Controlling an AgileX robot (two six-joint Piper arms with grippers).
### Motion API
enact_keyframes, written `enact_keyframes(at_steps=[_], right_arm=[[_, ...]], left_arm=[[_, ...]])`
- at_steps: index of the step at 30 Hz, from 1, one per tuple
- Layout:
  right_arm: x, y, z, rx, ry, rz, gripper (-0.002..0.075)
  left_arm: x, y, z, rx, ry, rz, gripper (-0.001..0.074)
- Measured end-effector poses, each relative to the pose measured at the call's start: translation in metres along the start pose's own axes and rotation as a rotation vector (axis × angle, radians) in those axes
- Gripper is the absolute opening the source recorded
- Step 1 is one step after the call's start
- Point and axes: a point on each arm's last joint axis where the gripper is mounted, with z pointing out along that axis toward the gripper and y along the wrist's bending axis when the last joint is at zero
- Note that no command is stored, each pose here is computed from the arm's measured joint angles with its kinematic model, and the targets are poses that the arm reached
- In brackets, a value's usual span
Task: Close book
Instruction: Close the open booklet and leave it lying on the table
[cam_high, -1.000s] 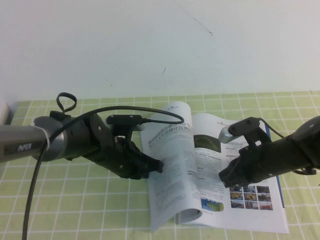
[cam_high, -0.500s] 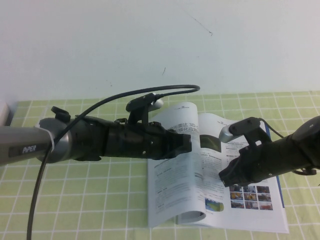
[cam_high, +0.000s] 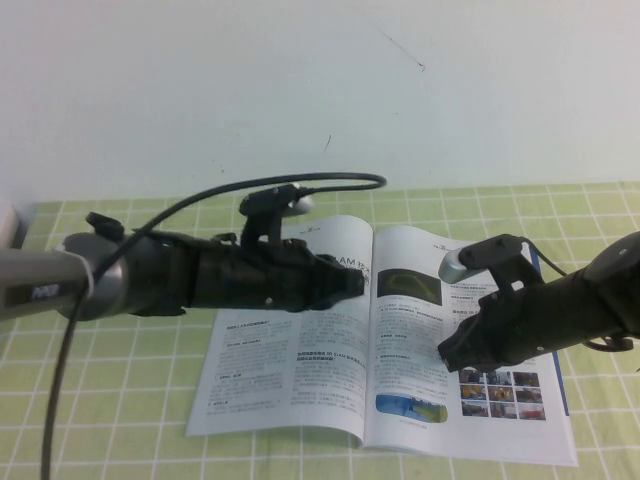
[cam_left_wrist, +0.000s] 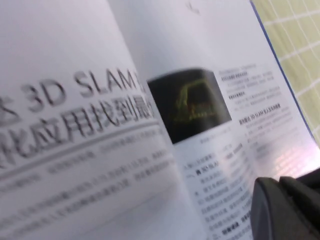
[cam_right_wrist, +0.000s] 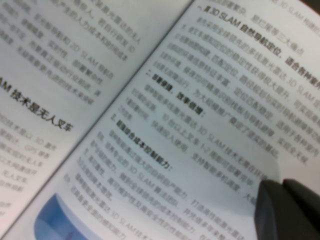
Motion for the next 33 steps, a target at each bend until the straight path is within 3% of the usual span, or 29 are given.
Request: enact_keyframes(at_steps=[5,13,22,33], right_arm=[[0.000,0.000,0.000,0.002,-0.001,0.000,-0.0003],[0.000,0.000,0.000,0.002,-0.001,0.000,-0.0003],[0.000,0.000,0.000,0.002,-0.001,0.000,-0.0003],[0.000,0.000,0.000,0.002,-0.001,0.000,-0.0003]], left_arm=[[-0.030,0.015,-0.049,-0.200,-0.072,0.130,-0.0004],[-0.031,0.057,-0.087,-0.462,0.051,0.117,-0.0004],[-0.006,0.080,-0.063,-0.499,0.209,0.065,-0.0004],[-0.002,0.084,-0.063,-0.566,0.245,0.074,-0.0004]])
